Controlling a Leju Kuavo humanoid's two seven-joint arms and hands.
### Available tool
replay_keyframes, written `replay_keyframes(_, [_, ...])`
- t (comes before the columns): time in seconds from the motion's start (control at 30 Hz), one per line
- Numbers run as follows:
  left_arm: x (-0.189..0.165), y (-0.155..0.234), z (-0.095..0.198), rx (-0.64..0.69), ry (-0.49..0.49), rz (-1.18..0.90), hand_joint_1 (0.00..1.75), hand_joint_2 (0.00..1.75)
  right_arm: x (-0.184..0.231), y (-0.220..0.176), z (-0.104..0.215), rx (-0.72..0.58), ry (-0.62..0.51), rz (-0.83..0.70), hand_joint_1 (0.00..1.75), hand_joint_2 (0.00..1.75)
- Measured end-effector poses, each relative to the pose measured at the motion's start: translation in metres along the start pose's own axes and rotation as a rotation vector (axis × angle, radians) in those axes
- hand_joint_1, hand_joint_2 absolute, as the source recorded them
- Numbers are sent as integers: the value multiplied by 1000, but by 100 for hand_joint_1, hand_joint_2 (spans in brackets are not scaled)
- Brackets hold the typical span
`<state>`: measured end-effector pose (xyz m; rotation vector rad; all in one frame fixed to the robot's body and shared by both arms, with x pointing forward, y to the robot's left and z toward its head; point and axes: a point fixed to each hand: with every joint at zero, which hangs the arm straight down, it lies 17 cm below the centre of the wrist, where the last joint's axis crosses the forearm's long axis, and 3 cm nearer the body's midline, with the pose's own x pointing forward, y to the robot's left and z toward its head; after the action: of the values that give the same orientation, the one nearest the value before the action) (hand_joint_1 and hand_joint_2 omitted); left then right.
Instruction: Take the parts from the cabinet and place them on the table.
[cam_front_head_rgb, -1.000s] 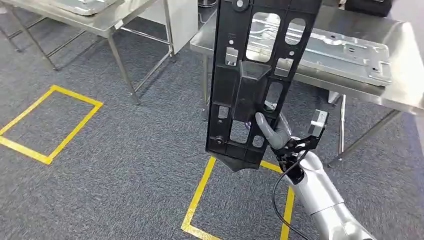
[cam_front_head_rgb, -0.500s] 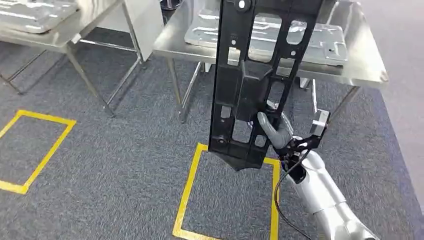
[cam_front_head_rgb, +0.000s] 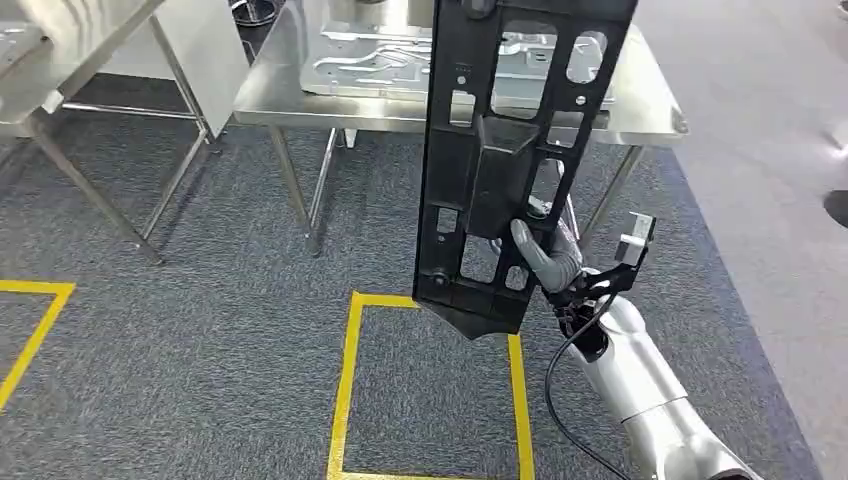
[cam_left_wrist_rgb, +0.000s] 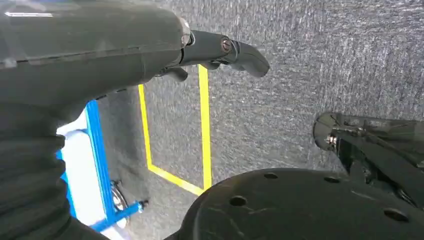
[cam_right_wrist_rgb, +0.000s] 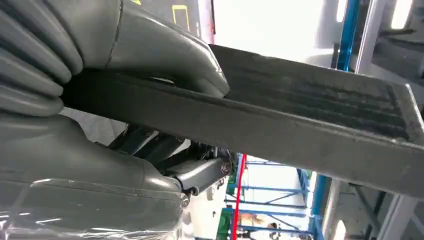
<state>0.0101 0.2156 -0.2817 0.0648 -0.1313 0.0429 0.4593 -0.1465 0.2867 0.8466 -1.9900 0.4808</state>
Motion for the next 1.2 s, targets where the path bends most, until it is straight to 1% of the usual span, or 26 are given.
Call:
replay_keyframes(0.13, [-2,0,0,0,3,0,0,175,-5,-1,2,-7,11,-5,175,175])
replay_keyframes(0.4, [-4,0,0,1,6,0,0,175,-2,-4,0,-11,-6,9,175,175])
replay_keyframes(0.57, [5,0,0,1,-13,5,0,175,-1,-2,-7,-7,-18,3,175,175])
replay_keyframes(0.87, [2,-1,0,-16,-9,9,0,175,-2,-4,-9,-10,-11,9,175,175])
replay_keyframes(1.13, [2,-4,1,-26,-8,10,0,175,-8,-13,-2,-29,25,59,175,175])
replay_keyframes(1.2, [2,-5,1,-27,-9,11,0,175,-3,-19,-5,-27,27,84,175,175])
